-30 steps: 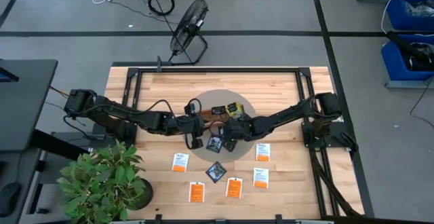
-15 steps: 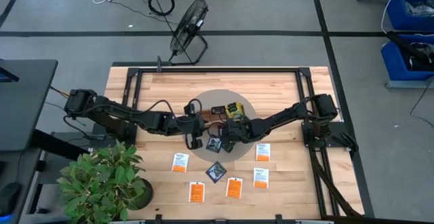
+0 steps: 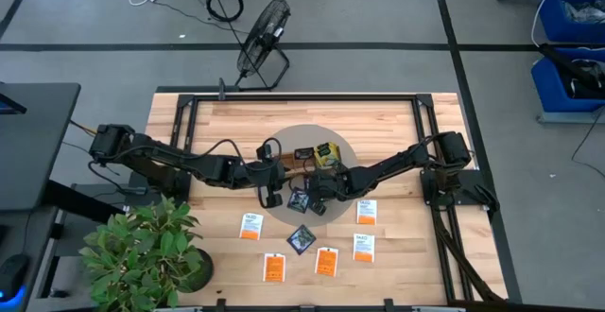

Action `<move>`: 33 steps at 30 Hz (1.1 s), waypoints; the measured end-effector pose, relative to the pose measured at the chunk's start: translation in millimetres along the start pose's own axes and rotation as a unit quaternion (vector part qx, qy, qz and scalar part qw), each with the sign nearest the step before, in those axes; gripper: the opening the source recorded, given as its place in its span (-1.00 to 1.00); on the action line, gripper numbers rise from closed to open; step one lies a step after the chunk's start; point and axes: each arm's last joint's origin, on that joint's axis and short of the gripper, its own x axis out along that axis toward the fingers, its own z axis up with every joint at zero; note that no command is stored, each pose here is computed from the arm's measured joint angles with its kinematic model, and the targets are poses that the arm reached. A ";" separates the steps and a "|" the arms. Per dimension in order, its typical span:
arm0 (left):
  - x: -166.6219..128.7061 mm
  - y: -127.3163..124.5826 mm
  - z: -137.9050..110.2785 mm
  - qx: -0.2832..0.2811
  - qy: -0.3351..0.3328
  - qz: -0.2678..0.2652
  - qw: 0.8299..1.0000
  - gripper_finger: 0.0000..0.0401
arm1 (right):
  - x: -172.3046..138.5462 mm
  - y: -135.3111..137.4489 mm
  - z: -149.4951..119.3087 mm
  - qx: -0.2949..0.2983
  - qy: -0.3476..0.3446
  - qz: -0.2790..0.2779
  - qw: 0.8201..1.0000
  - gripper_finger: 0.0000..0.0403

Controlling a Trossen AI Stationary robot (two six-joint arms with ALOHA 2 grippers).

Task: Pick & Place Tea
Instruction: Put the violet tea bag into the middle section of the wooden organizer

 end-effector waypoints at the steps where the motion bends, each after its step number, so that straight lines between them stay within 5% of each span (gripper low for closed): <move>1: 0.0 0.0 0.0 0.000 0.000 0.000 1.000 -0.45 | -0.3 0.9 -0.2 -0.007 -0.002 0.000 1.000 -0.96; 17: -0.3 0.1 0.1 0.000 0.000 0.000 1.000 -0.45 | -33.6 14.1 -4.5 -0.048 -0.049 -0.008 0.998 -0.99; 25: -0.3 0.1 0.2 0.000 0.000 0.000 1.000 -0.45 | -47.0 14.9 -13.4 -0.025 -0.009 0.006 1.000 -0.98; 33: -0.3 0.1 0.1 0.000 0.000 0.000 1.000 -0.45 | -42.8 0.2 -13.7 0.064 0.044 -0.015 0.997 -0.36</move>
